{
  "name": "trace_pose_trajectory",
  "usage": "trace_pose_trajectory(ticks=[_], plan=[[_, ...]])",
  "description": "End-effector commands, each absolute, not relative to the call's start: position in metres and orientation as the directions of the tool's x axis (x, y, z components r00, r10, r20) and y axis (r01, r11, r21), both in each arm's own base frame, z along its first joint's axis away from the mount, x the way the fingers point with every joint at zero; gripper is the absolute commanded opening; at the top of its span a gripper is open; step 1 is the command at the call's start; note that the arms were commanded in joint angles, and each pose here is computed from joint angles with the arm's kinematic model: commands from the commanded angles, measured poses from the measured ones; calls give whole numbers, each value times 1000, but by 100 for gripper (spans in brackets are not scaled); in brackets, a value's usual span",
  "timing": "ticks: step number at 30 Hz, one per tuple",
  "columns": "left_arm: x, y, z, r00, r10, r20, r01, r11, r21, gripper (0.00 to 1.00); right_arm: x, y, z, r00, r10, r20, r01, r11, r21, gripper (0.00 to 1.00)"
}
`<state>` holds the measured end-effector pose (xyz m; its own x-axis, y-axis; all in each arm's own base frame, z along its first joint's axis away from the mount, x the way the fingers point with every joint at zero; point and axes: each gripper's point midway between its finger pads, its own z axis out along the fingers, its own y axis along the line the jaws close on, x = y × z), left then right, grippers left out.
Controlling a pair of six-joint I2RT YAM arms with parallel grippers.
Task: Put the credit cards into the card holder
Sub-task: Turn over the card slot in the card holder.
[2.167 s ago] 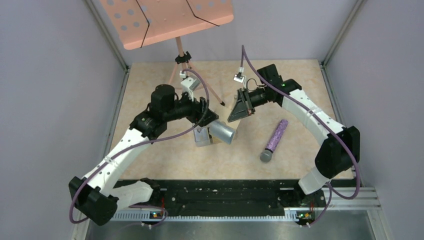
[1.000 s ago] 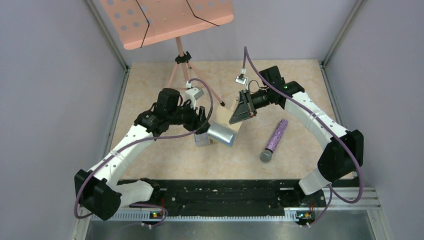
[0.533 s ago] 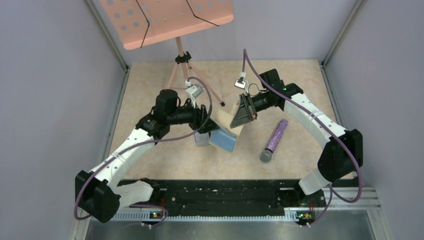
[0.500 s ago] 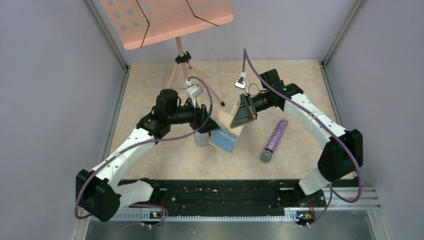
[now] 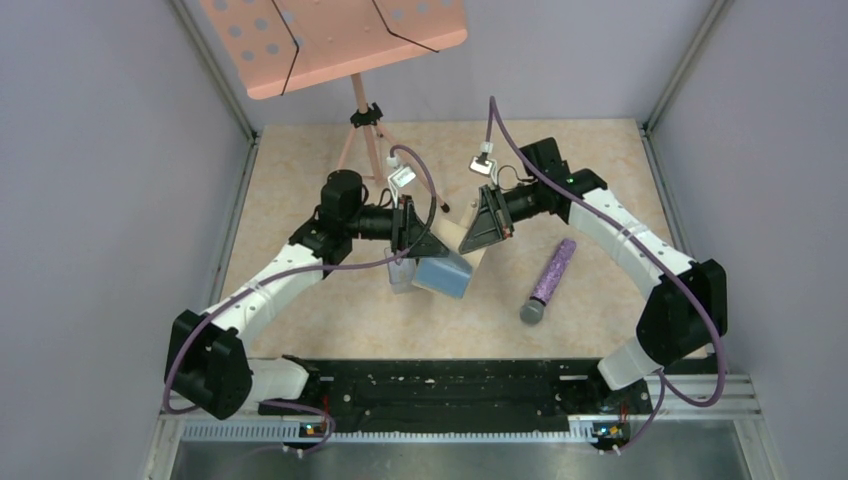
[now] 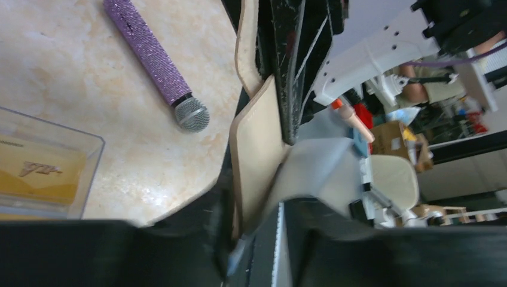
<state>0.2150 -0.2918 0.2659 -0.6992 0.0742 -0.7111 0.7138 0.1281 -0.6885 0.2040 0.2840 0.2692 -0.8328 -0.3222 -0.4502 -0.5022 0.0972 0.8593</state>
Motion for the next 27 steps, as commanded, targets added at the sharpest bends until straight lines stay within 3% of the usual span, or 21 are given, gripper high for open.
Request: trace_pose_trajectory(ticks=[1,3,7,13,18,27], plan=[[210,-292,280,-689,85,-720,724,42,-688,29,217,283,283,-804,-258,-536,-575,109,811,3],[212,-291,281,-692,81,-717,721,48,-691,13,222,283,283,-804,-245,-542,-581,128,804,12],[219,-289,283,-693,73,-717,720,95,-687,1,229,279,284,-793,-218,-568,-604,170,779,44],[222,-283,273,-701,130,-701,711,187,-677,0,230,271,288,-773,-198,-603,-633,183,752,71],[218,-281,270,-732,170,-660,681,205,-703,0,225,273,283,-779,-215,-589,-623,167,764,76],[220,-281,268,-751,172,-638,660,227,-716,0,213,296,269,-766,-293,-572,-629,161,761,76]])
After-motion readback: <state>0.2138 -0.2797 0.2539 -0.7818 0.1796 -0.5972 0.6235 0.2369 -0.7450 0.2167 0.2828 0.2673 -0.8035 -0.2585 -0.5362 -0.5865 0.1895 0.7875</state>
